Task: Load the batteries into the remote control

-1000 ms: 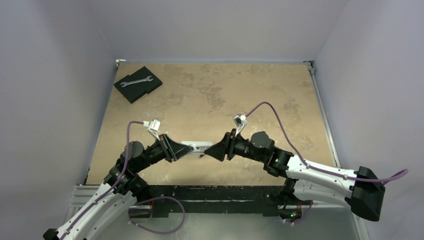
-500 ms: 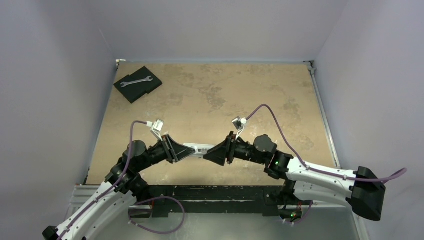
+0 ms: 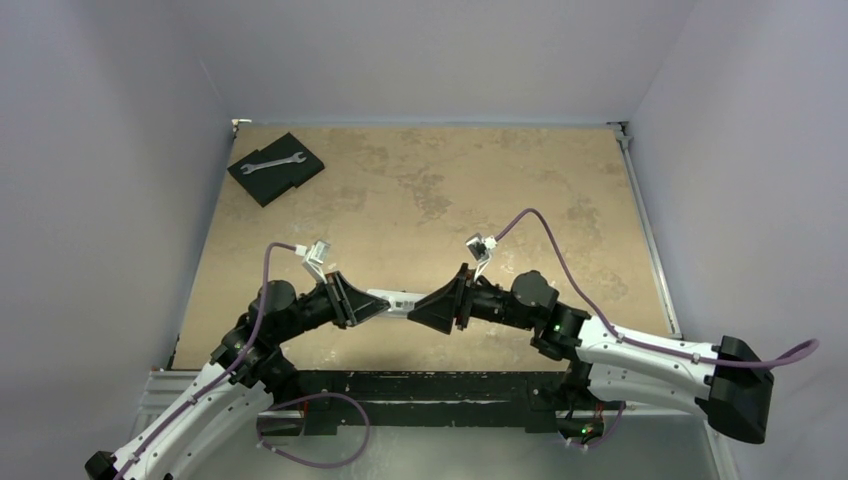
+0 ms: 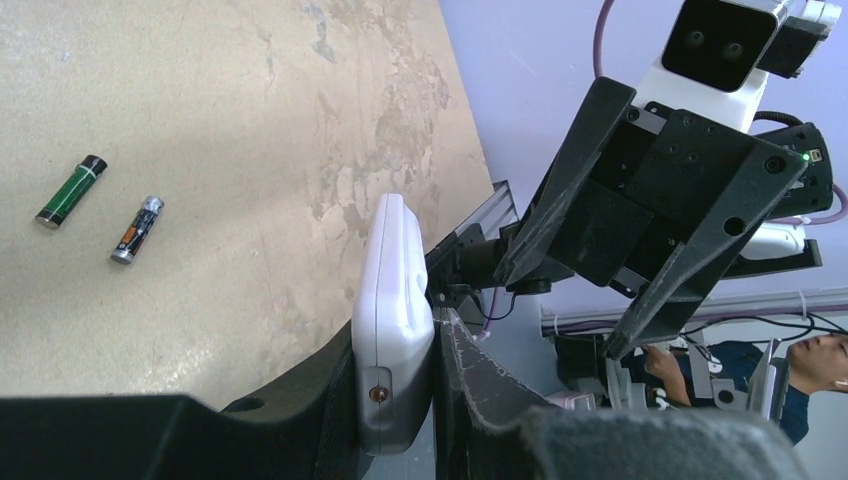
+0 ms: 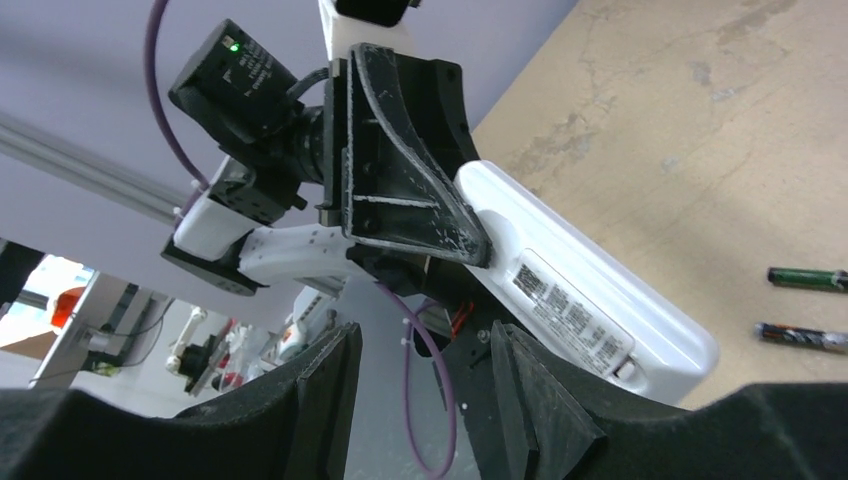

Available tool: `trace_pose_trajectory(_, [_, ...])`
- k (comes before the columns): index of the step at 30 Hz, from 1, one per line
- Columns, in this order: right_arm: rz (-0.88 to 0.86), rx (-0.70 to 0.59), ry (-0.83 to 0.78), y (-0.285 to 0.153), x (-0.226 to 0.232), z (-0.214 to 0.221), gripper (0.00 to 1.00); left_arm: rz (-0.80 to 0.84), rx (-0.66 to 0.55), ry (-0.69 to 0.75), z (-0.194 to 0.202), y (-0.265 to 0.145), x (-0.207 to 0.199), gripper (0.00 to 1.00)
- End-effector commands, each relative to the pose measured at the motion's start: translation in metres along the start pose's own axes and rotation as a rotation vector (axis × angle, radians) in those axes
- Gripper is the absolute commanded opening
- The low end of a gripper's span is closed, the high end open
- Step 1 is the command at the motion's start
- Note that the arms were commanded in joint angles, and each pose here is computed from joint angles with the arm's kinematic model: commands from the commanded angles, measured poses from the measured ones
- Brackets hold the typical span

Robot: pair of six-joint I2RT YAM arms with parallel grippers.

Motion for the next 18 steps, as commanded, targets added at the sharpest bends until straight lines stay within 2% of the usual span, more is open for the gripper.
trace_pose_trajectory(1, [0.073,-0.039,-0.024,-0.003,0.001,-0.007,0.58,0.033,-0.034,0.024,-0.009,-0.002,-0.012,0.00])
trace_pose_trajectory(7, [0.142,-0.042,-0.013,-0.007,-0.007,-0.004,0.58,0.039,-0.038,0.019,-0.010,-0.003,-0.014,0.00])
trace_pose_trajectory(18, [0.170,-0.028,0.000,-0.007,-0.013,0.000,0.58,0.058,-0.040,0.007,-0.011,-0.004,-0.017,0.00])
Point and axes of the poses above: each gripper's point midway between its finger pads, its own y axis out along the fingers, its own x axis along the line the jaws close on, z = x × y, the point moved 9 cm from there along -y, back along the fingers, and after that the axes turned 5 degrees about y, right-handed, at the moved point
